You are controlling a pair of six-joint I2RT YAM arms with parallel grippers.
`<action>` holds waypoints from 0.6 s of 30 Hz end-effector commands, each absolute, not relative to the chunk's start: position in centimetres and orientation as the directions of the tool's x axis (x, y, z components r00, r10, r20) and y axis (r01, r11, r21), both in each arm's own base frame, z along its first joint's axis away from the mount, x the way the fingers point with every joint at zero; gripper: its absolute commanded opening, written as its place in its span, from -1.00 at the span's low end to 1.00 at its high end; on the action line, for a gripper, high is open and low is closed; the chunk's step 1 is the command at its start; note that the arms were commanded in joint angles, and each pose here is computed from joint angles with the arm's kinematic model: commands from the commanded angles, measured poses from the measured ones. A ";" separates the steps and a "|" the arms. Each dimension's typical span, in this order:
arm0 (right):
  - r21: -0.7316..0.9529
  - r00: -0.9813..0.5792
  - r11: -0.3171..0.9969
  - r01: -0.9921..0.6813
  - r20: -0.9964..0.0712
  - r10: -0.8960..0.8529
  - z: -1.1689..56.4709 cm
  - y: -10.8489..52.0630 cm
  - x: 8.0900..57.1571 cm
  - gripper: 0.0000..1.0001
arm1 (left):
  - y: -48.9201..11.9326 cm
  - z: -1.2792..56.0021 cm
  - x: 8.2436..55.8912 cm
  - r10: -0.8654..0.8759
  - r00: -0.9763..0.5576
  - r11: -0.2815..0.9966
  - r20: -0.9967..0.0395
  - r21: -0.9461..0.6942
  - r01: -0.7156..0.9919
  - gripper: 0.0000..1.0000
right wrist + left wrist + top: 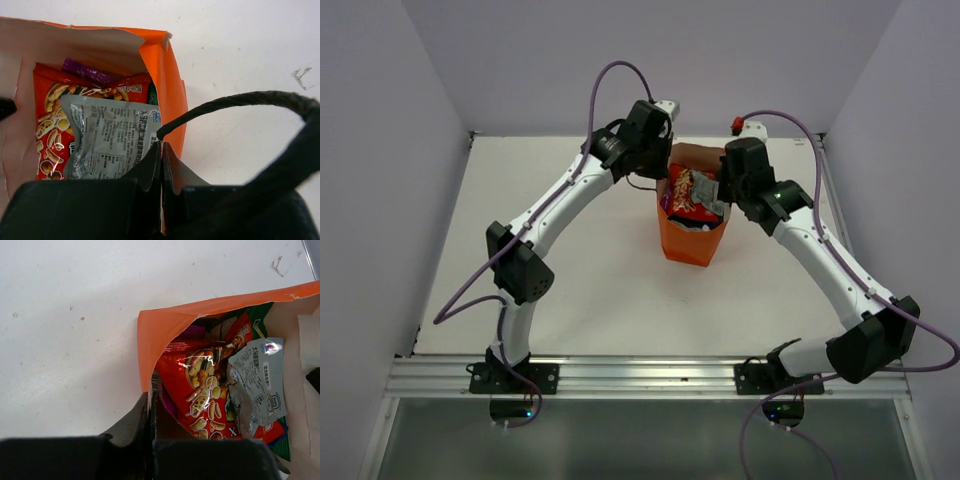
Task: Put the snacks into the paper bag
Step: Adjust the paper bag at the center of the board.
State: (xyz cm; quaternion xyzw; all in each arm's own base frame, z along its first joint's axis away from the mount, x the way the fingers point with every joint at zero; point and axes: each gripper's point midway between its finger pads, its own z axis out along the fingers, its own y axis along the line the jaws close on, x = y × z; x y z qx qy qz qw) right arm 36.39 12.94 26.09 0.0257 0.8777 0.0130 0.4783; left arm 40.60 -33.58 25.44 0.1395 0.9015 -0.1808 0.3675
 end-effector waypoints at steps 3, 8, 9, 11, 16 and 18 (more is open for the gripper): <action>0.084 -0.465 0.990 0.113 -0.876 0.127 29.1 10.6 40.2 -1.00 | -36.1 31.5 44.7 -0.001 -0.552 0.835 -0.834 -0.305 0.459 -0.99; 0.090 -0.494 0.987 0.136 -0.857 0.146 28.1 9.0 42.6 -1.00 | -36.9 31.3 45.7 -0.041 -0.507 0.813 -0.861 -0.324 0.484 -0.92; 0.085 -0.511 0.987 0.136 -0.848 0.143 27.3 9.0 43.0 -1.00 | -36.8 30.4 45.9 -0.033 -0.512 0.818 -0.858 -0.317 0.479 -0.91; 0.087 -0.524 0.987 0.136 -0.839 0.147 26.7 8.9 43.5 -1.00 | -36.8 30.2 46.4 -0.042 -0.497 0.824 -0.867 -0.311 0.474 -0.83; 0.084 -0.553 0.988 0.129 -0.821 0.142 25.5 8.9 44.0 -0.98 | -36.8 29.6 46.6 -0.019 -0.500 0.818 -0.866 -0.301 0.491 -0.25; 0.087 -0.553 0.990 0.114 -0.822 0.136 25.7 9.1 43.9 -0.93 | -36.6 29.9 46.3 -0.014 -0.492 0.817 -0.871 -0.293 0.497 -0.02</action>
